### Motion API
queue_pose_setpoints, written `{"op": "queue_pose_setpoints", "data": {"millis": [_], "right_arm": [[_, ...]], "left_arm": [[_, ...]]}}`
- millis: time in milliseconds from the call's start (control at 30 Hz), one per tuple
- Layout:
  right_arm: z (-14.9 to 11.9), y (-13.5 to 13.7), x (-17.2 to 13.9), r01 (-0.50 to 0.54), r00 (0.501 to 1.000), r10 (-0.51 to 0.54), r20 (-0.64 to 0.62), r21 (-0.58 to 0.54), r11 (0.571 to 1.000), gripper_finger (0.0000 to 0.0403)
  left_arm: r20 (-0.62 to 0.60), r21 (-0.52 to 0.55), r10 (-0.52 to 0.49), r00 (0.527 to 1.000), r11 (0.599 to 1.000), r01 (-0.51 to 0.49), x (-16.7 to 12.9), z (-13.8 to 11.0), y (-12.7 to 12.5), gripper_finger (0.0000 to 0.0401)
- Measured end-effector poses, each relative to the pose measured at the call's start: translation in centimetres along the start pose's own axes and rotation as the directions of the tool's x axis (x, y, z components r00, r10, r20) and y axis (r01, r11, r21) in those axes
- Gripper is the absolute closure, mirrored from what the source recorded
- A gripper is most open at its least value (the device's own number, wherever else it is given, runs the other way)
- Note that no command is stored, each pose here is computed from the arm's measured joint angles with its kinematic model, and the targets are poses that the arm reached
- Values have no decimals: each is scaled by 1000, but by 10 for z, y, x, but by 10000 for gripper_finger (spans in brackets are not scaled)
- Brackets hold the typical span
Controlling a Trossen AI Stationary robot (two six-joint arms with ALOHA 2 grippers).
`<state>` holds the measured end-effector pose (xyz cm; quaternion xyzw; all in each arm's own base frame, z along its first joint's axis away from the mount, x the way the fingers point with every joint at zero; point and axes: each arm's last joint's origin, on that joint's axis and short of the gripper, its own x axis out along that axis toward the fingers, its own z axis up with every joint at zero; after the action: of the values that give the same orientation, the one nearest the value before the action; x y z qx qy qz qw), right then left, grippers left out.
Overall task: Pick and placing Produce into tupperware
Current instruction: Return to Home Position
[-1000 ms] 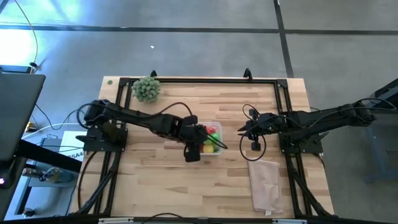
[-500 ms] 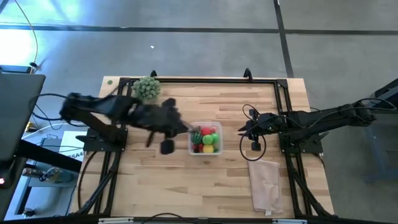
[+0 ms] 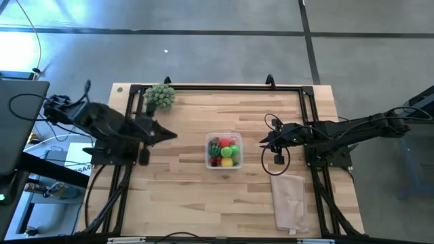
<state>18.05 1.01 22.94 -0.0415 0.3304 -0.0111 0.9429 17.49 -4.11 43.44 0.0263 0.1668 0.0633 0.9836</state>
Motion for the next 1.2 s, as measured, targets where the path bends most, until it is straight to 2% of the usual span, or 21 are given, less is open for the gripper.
{"op": "queue_pose_setpoints", "data": {"millis": [133, 267, 367, 600, 900, 1100, 1200], "right_arm": [[0, 0, 0, 0, 1000, 0, 0, 0, 1000, 336], [0, 0, 0, 0, 1000, 0, 0, 0, 1000, 336], [0, 0, 0, 0, 1000, 0, 0, 0, 1000, 336], [0, 0, 0, 0, 1000, 0, -1, 0, 1000, 336], [0, 0, 0, 0, 1000, 0, 0, 0, 1000, 336], [0, 0, 0, 0, 1000, 0, -1, 0, 1000, 336], [0, 0, 0, 0, 1000, 0, 0, 0, 1000, 336]], "left_arm": [[141, -15, -78, 987, 997, 80, -20, -20, 8, 394], [284, 14, -223, 933, 974, 228, -35, -42, 12, 394], [336, 49, -285, 898, 957, 286, -39, -63, 13, 394], [436, 48, -304, 847, 948, 316, -52, -113, 21, 394], [569, 32, -282, 772, 946, 322, -68, -158, 31, 394], [601, 29, -275, 751, 946, 323, -68, -183, 33, 394], [585, 31, -270, 765, 950, 311, -58, -190, 30, 394]]}}
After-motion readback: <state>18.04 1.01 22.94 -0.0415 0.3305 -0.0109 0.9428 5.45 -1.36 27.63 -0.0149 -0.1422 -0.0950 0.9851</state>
